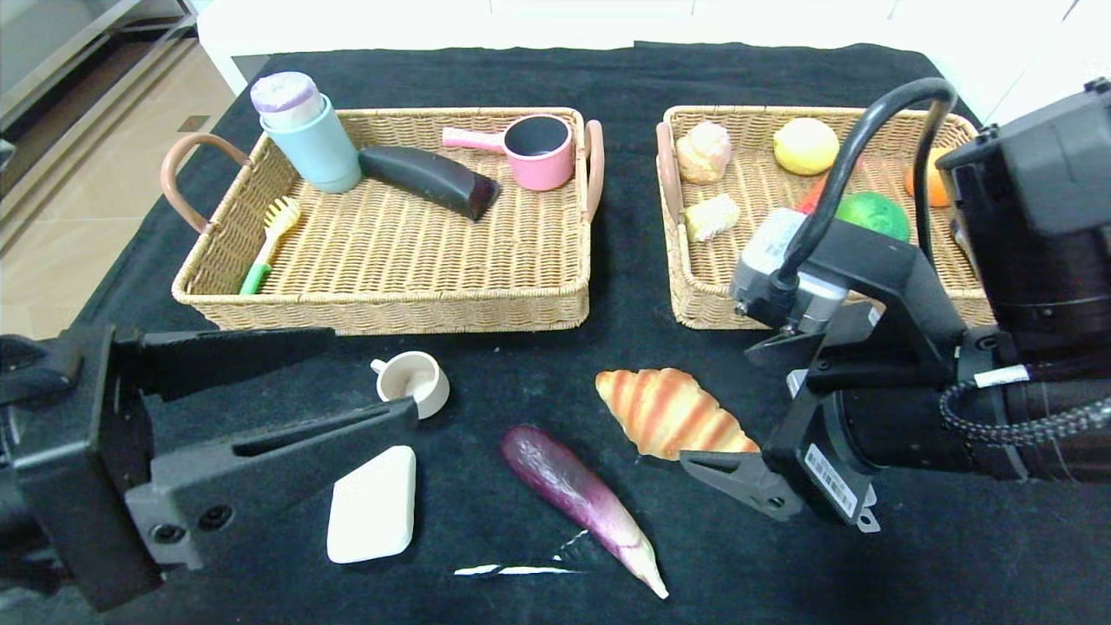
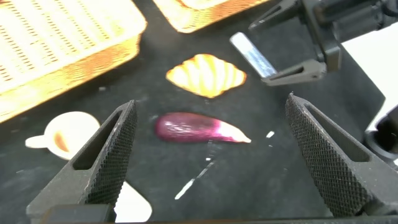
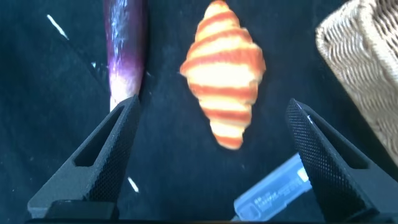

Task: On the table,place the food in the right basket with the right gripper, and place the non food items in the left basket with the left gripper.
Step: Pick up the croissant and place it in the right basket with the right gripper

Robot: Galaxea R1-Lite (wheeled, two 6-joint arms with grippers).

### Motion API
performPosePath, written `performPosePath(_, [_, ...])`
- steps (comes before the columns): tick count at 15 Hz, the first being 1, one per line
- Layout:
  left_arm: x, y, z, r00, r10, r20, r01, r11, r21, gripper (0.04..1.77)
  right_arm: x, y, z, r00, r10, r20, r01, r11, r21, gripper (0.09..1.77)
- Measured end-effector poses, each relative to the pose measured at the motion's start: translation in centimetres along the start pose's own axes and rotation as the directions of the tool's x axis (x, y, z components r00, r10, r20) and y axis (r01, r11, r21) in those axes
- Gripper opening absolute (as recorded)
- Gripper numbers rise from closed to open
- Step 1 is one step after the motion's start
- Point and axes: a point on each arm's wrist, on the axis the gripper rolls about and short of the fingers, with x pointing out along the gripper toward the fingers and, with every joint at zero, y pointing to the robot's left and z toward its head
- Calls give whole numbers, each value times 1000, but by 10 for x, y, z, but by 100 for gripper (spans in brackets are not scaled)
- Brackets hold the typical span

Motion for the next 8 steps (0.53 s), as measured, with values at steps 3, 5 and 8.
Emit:
performPosePath(3, [-5,4,2,998,34,-55,-35,999,-13,172,12,0,-2,1000,-3,-27,3,1000,-4,170])
performPosePath(5, [-9,4,7,998,40,-39,-41,999,-12,172,22,2,-2,1000,-3,-26,3,1000,-4,170])
performPosePath(8, [-15,2,12,999,40,-15,-40,999,-7,172,37,3,-4,999,-20,-42,19,1000,-8,170])
